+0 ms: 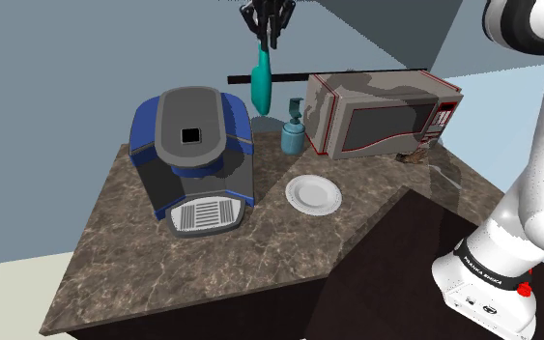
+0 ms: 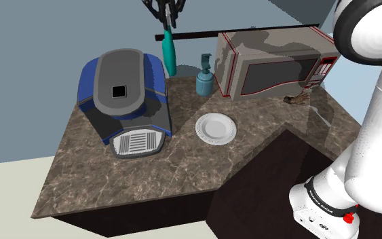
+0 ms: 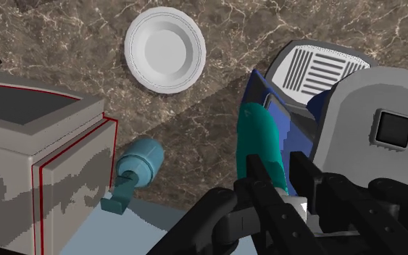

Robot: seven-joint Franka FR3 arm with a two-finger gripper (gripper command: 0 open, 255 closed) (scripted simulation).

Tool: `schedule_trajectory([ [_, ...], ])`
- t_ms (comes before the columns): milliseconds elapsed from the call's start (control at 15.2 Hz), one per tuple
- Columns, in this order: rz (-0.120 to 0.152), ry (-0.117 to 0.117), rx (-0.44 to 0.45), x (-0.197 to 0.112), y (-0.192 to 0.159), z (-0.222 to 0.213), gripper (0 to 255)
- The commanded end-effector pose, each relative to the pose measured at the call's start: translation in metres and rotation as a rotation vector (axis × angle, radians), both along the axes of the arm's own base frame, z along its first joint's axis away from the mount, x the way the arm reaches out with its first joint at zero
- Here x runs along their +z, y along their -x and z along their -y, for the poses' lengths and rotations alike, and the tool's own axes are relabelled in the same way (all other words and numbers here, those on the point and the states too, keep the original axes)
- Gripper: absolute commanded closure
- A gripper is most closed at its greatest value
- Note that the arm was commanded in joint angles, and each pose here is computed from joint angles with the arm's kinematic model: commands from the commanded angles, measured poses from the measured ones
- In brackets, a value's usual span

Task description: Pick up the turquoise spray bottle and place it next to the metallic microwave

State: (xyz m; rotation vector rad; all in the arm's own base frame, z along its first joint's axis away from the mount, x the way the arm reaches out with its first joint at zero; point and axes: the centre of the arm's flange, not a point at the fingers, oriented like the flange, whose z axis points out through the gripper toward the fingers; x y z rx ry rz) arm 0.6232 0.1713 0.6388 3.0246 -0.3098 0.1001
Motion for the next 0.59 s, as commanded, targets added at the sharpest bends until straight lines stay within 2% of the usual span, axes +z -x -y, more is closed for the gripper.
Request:
schedule_trajectory([
  [0,0.0,0.0,0.0,0.003,0.008,0.012,255],
  [528,0.0,0.0,0.0,0.004,0.066,0.1,255],
])
